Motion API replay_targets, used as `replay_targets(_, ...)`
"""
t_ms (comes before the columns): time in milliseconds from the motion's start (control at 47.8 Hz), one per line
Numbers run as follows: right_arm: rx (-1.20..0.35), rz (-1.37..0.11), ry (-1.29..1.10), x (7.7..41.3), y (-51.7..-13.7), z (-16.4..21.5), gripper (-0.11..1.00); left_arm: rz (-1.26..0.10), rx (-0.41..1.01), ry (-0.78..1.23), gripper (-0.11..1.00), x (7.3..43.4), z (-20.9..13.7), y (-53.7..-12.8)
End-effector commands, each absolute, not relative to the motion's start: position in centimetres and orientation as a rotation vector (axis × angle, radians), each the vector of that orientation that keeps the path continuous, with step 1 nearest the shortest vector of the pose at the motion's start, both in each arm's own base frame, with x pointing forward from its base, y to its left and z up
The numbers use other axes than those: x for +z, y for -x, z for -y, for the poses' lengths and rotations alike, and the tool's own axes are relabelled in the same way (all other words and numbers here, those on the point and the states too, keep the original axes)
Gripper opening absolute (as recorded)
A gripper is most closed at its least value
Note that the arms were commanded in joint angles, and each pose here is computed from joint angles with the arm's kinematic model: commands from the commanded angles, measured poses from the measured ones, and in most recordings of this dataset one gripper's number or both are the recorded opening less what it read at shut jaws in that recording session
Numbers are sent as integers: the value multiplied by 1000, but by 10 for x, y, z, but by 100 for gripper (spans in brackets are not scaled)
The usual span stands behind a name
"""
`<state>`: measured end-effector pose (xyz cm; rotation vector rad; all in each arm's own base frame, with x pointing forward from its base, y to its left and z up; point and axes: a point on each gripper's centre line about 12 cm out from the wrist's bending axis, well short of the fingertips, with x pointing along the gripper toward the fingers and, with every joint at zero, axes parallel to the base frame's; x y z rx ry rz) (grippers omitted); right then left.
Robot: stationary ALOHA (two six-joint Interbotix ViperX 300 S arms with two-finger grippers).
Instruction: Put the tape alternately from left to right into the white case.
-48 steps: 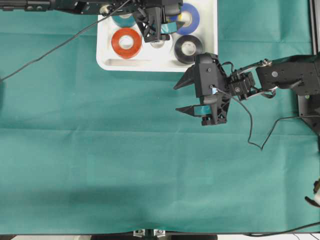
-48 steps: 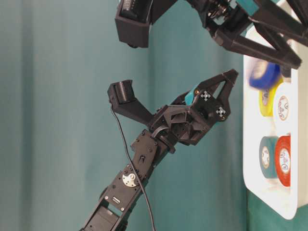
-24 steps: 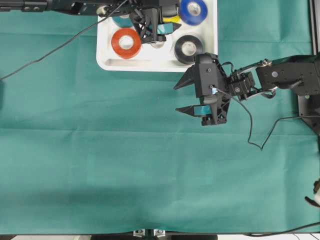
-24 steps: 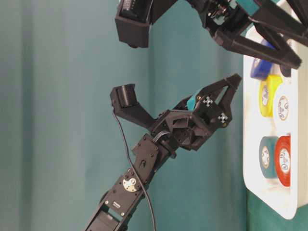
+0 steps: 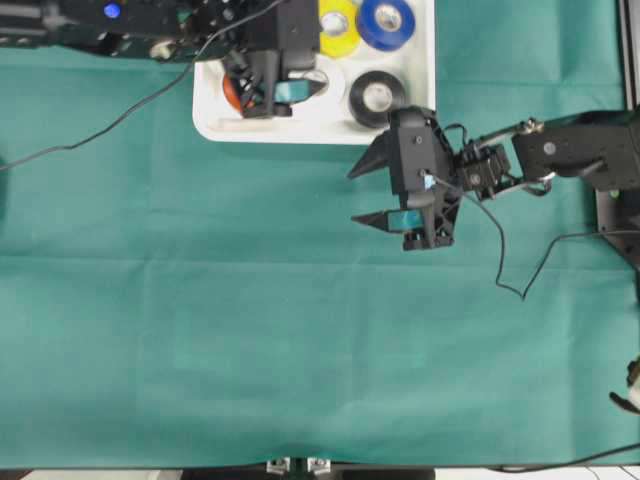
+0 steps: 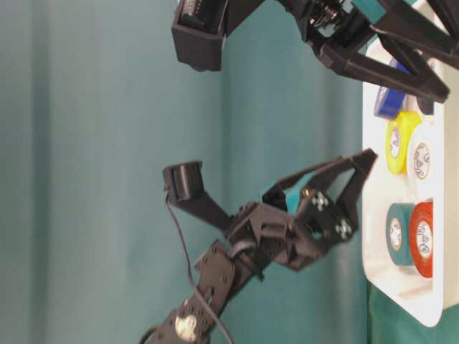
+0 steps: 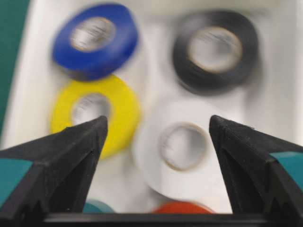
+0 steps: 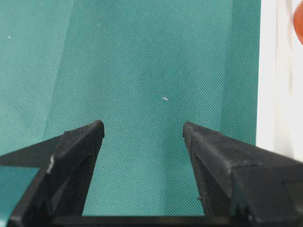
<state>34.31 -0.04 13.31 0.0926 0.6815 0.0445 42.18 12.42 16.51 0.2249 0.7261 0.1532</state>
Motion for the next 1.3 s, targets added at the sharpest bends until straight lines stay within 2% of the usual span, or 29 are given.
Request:
replay_targets(0,51,-650,-90,142,-348,0,76,-685,135,-237,84,182,-109,-415)
replay_targets(773,49,-650,-90,143,-349,0,76,-730,-10,-105,84,165,-15,-375)
replay_targets(1024,49,-650,-91,143,-349,0,76,-746,-36,-62,84,159,5,-368)
replay_targets(1275,49,-650,-90,143,-349,0,76,-737,-34,-46,84,158,7,-367)
